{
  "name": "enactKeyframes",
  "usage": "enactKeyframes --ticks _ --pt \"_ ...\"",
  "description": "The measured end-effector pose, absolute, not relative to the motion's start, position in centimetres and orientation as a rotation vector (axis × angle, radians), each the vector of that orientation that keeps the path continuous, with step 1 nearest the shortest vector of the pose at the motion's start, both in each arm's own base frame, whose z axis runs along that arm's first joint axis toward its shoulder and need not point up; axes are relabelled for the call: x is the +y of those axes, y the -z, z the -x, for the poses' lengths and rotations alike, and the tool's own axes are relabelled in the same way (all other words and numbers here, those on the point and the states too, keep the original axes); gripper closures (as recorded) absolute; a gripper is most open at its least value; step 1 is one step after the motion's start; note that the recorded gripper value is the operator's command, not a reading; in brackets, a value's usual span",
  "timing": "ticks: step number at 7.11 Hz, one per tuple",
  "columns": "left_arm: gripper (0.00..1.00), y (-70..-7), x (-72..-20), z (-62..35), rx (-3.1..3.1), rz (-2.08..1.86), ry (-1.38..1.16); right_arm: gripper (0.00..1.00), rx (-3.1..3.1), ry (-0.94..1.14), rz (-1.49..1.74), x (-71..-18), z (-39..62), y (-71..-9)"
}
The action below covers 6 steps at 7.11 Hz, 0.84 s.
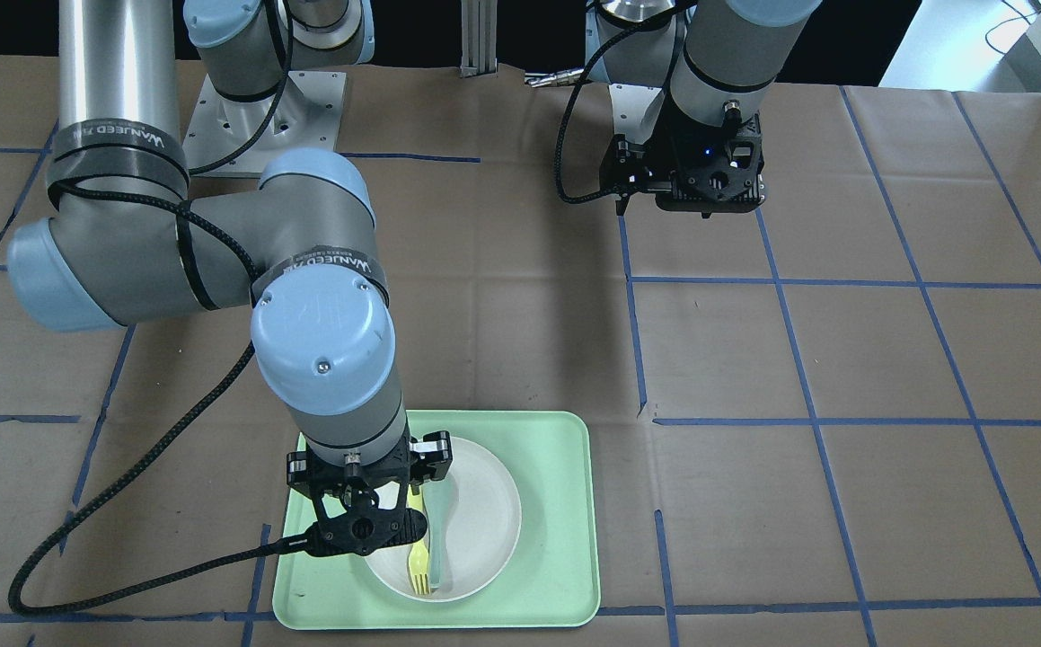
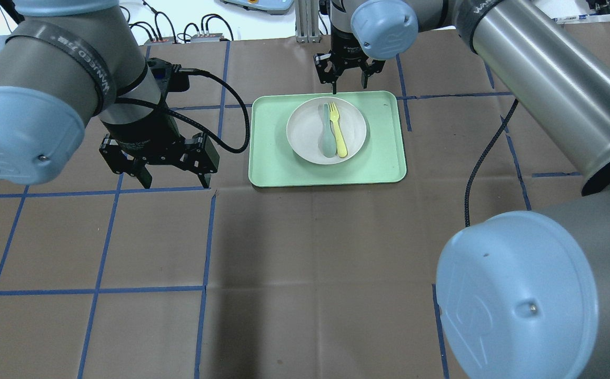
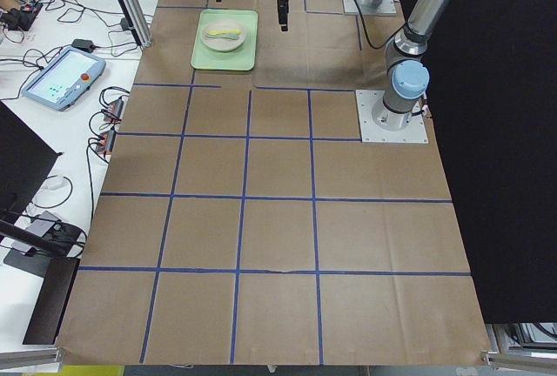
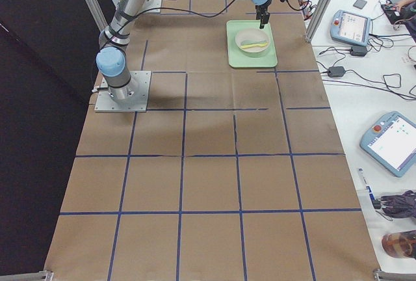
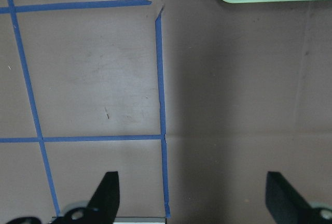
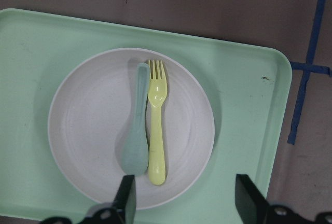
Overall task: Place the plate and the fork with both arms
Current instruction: 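Reach the right gripper over the plate and lower onto the yellow fork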
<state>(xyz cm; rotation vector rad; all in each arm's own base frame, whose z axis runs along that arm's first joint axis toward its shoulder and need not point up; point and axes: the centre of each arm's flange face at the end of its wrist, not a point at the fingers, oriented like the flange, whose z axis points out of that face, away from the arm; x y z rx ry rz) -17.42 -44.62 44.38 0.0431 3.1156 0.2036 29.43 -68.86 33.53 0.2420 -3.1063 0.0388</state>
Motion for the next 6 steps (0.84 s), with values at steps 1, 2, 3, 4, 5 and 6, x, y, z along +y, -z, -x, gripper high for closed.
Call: enactKeyframes --ticks 1,2,3,4,5,6 --pt "0.00 -44.2 -44.7 17.4 3.115 -0.043 -0.209 0.51 -3.103 -0.015 -0.243 -69.2 -29.5 -32.2" --pt "0.00 -44.0 -44.8 17.4 3.114 -0.043 -0.214 0.51 -3.101 0.006 -0.243 -69.4 -29.6 -31.0" --pt "0.00 -44.0 -44.8 17.4 3.114 -0.043 -0.214 0.52 -3.099 0.023 -0.241 -69.5 -29.6 -30.0" --pt "0.00 -44.0 -44.9 17.4 3.113 -0.042 -0.216 0.53 -3.097 0.046 -0.240 -69.5 -29.7 -29.0" --pt "0.00 -43.9 -44.9 17.4 3.113 -0.041 -0.217 0.53 -3.096 0.069 -0.239 -69.4 -29.7 -27.6" --pt "0.00 -43.9 -44.9 17.4 3.113 -0.041 -0.217 0.53 -3.095 0.077 -0.237 -69.2 -29.7 -26.4"
